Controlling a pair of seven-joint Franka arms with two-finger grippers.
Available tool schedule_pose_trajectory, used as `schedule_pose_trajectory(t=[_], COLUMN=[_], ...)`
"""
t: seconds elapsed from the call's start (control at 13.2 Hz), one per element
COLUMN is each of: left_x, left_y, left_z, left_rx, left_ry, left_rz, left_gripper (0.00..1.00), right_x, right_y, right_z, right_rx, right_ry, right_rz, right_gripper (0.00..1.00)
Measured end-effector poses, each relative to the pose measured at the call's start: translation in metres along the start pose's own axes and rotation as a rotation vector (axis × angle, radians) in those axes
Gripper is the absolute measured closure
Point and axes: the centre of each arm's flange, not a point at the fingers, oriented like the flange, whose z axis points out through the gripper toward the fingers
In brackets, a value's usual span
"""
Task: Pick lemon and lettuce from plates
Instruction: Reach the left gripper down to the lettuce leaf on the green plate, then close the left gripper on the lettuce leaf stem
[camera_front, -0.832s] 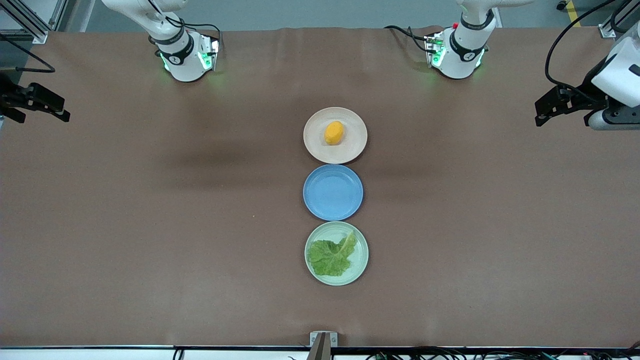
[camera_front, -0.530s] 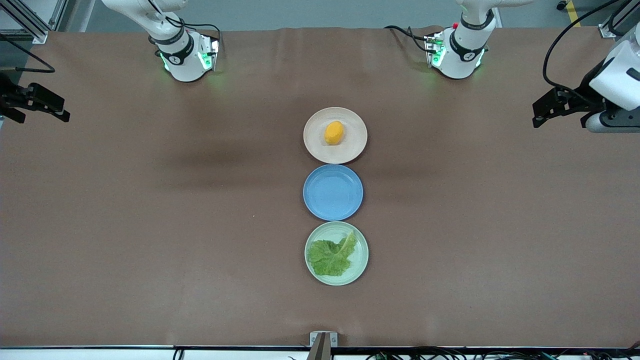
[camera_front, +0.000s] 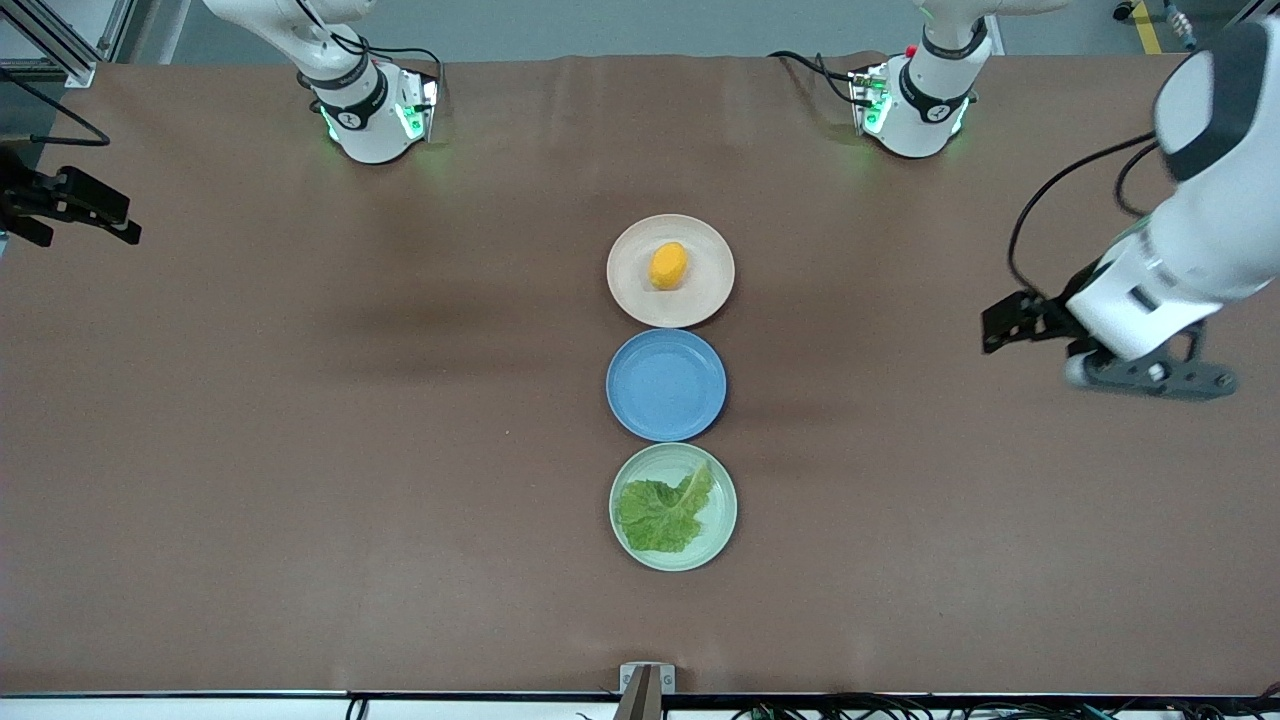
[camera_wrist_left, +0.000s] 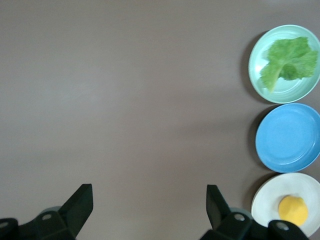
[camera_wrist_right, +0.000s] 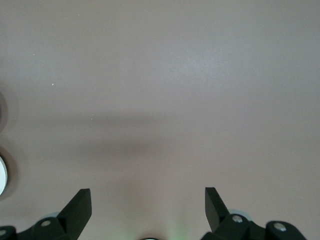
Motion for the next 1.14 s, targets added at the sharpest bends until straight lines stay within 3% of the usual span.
schedule_pose_trajectory(t=[0.3, 0.61, 0.91, 1.14], left_x=[0.040, 0.057, 0.073, 0.070], left_y=[0.080, 0.183, 0.217, 0.234], left_z=[0.085, 0.174, 0.252, 0.307], left_rx=[-0.042, -0.096, -0.148, -0.167], left_ry=[0.080, 0.155, 0.319, 0.389], left_rz=[0.115, 0.237, 0.280, 0.323], left_gripper=[0.00, 0.00, 0.00, 0.03], right_x=[0.000, 0.002, 0.003, 0.003], right_y=[0.000, 0.000, -0.001, -0.001], right_z=[0.000, -0.001, -0.002, -0.005], right_rx=[0.001, 0.000, 0.001, 0.001], right_ry=[0.000, 0.018, 0.026, 0.033], right_rz=[0.000, -0.001, -0.001, -0.002], right_gripper=[0.00, 0.00, 0.00, 0.00])
